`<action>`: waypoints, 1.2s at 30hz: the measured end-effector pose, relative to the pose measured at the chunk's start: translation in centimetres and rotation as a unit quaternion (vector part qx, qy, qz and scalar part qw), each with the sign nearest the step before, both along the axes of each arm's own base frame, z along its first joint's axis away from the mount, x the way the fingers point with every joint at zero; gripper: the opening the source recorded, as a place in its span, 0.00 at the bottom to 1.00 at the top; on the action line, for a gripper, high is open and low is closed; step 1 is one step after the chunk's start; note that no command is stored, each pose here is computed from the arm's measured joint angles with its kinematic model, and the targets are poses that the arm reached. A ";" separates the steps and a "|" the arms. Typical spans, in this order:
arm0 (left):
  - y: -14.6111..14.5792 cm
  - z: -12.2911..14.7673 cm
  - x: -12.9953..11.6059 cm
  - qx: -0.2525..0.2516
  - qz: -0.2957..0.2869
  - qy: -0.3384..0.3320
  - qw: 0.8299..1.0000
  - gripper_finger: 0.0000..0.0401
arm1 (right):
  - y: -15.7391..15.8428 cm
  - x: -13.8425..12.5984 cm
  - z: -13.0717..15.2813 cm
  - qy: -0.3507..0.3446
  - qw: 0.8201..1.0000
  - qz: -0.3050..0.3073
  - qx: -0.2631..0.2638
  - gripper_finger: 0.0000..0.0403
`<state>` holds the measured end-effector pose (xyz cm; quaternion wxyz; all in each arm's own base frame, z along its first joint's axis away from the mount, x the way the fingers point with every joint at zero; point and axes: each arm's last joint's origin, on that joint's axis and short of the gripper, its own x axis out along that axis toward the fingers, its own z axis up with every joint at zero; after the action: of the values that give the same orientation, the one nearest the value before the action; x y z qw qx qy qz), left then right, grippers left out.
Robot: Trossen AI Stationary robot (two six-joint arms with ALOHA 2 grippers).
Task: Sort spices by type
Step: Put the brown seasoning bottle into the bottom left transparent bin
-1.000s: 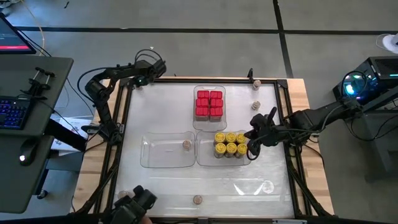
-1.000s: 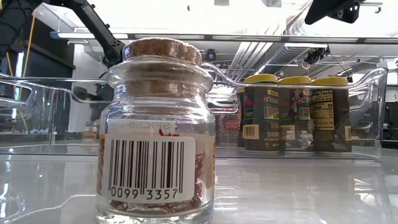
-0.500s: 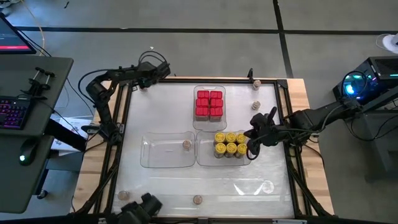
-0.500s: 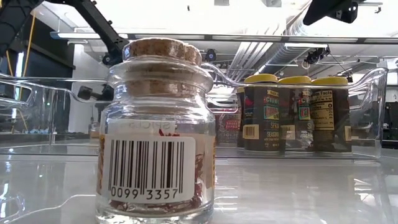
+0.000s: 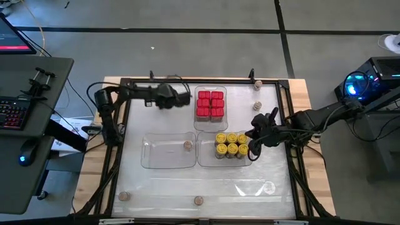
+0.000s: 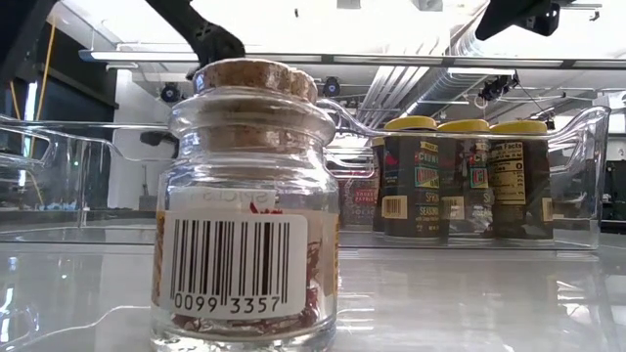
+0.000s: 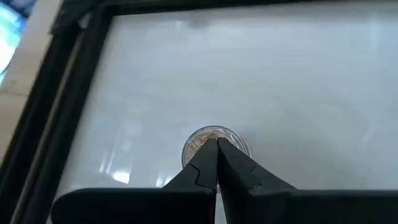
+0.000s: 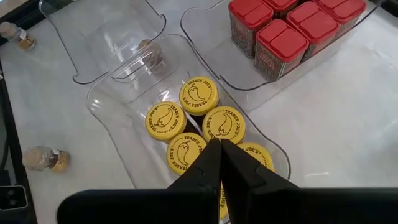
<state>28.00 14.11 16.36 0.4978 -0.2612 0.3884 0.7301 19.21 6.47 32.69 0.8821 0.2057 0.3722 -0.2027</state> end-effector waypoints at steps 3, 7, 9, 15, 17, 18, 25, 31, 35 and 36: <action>-2.9 -0.1 1.3 0.002 -0.055 0.005 0.998 0.00 | 0.0 0.0 0.0 0.002 1.000 0.007 -0.006 0.00; -6.7 -0.1 2.5 -0.010 -0.145 0.025 0.989 0.00 | 0.0 0.0 0.0 0.002 1.000 0.007 -0.006 0.00; -8.6 0.0 2.8 -0.018 -0.184 0.029 0.982 0.00 | 0.0 0.0 0.0 0.002 1.000 0.007 -0.006 0.00; -11.9 0.8 3.1 -0.028 -0.234 0.006 0.972 0.00 | 0.0 0.0 0.0 0.000 1.000 0.007 -0.006 0.00; -12.1 1.6 2.9 -0.032 -0.238 -0.009 0.971 0.00 | 0.0 0.1 0.0 -0.002 1.000 0.007 -0.005 0.00; -12.1 2.1 2.8 -0.033 -0.241 -0.017 0.970 0.00 | 0.0 0.1 0.0 -0.002 1.000 0.007 -0.005 0.00; -11.0 8.1 0.5 0.028 -0.303 -0.037 0.952 0.00 | -0.1 0.1 0.1 -0.011 1.000 -0.013 -0.008 0.00; -8.6 13.0 -2.0 -0.089 -0.588 -0.036 0.803 0.00 | 0.0 0.2 0.1 -0.016 1.000 -0.016 -0.005 0.00; -7.7 13.6 -3.1 -0.182 -0.738 -0.103 0.641 0.00 | -0.1 0.2 0.1 -0.018 1.000 -0.020 -0.007 0.00; -7.4 13.6 -3.2 -0.181 -0.750 -0.095 0.629 0.00 | -0.1 0.2 0.1 -0.018 1.000 -0.021 -0.006 0.00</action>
<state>24.79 6.66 29.95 0.8503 -0.0326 0.5252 -0.0096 19.37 6.40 32.84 0.8854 0.2116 0.3506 -0.2198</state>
